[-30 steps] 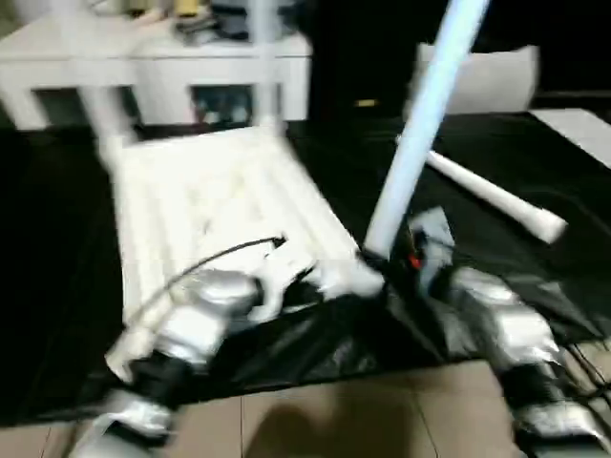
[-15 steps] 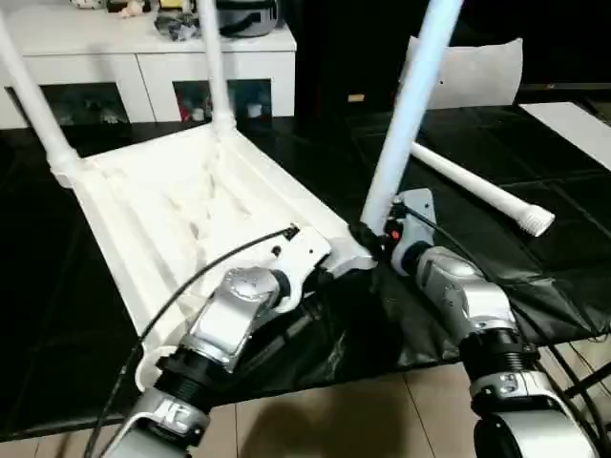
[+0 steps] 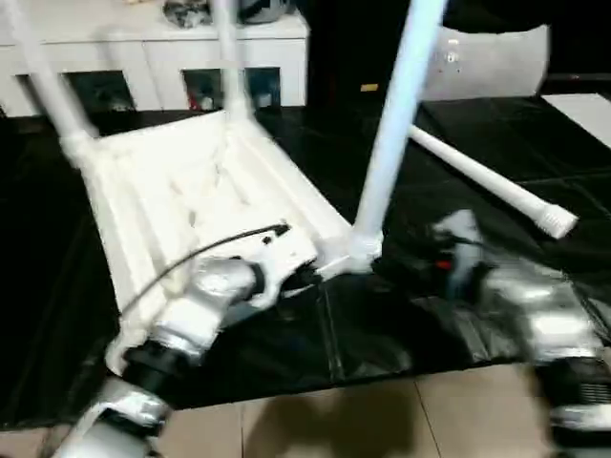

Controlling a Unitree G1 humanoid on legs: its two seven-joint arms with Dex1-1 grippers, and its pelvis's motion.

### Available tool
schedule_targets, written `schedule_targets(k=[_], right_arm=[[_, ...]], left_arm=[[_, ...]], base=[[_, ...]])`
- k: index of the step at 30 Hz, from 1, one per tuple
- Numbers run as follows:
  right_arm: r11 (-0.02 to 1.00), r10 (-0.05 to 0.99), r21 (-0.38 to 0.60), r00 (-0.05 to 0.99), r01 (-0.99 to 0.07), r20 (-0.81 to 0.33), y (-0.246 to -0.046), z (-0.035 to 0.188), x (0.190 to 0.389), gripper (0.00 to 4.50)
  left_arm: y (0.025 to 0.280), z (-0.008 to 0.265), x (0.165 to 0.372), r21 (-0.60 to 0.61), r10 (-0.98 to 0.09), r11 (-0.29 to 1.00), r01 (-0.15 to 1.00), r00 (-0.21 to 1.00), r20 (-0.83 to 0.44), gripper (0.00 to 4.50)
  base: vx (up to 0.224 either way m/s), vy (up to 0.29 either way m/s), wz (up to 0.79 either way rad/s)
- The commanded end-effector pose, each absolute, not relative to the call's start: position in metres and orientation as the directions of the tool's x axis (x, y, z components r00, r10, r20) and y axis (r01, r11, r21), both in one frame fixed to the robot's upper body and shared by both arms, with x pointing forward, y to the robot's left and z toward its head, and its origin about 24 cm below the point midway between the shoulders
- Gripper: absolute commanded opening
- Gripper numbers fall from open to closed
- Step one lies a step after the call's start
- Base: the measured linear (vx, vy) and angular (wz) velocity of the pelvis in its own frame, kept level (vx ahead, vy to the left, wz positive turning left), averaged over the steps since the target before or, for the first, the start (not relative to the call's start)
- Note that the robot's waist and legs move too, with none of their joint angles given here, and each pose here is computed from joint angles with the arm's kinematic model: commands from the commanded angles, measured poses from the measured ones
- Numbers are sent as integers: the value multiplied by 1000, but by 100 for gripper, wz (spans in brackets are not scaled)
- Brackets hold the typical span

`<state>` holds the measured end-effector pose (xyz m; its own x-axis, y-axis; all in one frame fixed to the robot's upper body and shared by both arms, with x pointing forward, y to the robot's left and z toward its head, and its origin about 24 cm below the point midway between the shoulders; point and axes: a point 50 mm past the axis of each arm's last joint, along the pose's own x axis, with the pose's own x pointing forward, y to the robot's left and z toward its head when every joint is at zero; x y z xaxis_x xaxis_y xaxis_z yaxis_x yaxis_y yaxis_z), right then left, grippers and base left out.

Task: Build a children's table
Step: Rotate leg to tighten

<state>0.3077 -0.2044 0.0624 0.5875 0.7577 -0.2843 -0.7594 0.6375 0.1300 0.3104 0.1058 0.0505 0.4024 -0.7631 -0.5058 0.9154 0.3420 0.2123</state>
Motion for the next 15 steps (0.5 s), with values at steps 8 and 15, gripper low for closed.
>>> schedule_targets(k=[8, 15], right_arm=[[391, 887, 63, 357, -918, -292, -196, 76, 297, 409], [260, 928, 112, 217, -959, -302, -181, 73, 294, 354]], left_arm=[[114, 40, 287, 142, -792, -14, 990, 76, -606, 0], [115, 42, 278, 107, -784, -158, 982, -59, -618, 0]], base=[[0, 0, 0], [0, 0, 0]])
